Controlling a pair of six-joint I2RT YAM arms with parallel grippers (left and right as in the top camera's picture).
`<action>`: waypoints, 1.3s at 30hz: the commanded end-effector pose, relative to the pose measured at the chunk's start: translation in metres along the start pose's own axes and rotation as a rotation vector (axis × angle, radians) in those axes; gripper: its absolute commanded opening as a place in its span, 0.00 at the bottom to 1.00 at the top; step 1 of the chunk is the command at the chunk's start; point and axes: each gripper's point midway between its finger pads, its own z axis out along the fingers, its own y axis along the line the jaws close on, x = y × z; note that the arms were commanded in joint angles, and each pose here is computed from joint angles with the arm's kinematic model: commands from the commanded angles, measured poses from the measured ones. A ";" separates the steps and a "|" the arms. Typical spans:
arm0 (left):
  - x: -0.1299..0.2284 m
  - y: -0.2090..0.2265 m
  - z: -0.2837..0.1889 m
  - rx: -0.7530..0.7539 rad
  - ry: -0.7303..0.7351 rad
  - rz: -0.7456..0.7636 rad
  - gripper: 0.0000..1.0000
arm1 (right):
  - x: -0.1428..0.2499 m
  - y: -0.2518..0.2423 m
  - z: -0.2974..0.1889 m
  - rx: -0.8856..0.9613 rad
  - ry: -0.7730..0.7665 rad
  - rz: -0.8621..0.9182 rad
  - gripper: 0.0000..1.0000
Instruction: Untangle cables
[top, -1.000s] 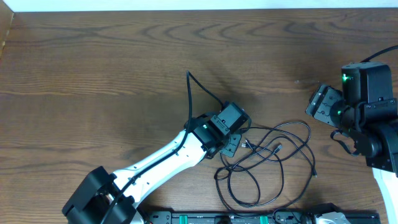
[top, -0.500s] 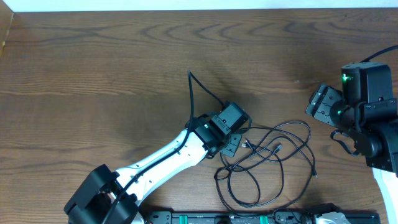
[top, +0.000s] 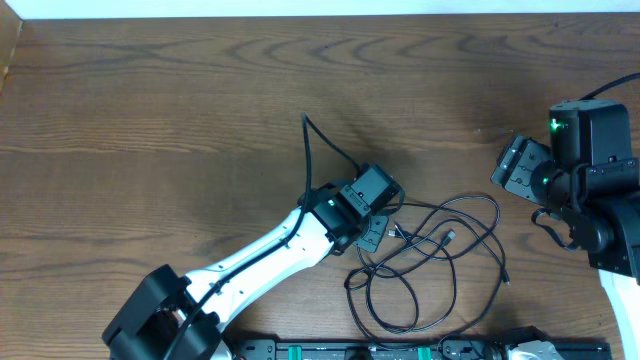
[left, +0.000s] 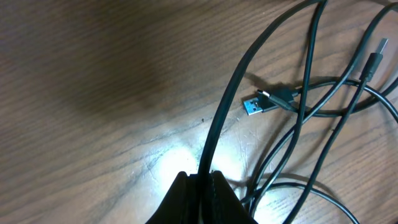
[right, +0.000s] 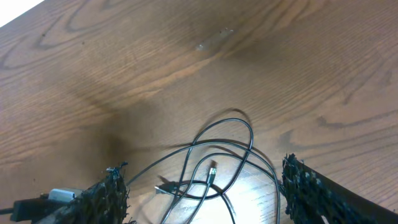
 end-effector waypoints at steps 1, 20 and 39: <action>-0.022 -0.003 -0.033 0.029 -0.093 -0.021 0.08 | -0.004 -0.001 -0.005 -0.004 -0.020 0.022 0.78; -0.145 0.115 -0.426 -0.065 -1.103 -0.228 0.07 | -0.001 0.006 -0.004 -0.041 0.003 0.021 0.82; -0.146 0.138 -0.626 -0.134 -1.878 -0.376 0.07 | 0.071 0.052 0.038 -0.310 0.344 -0.177 0.91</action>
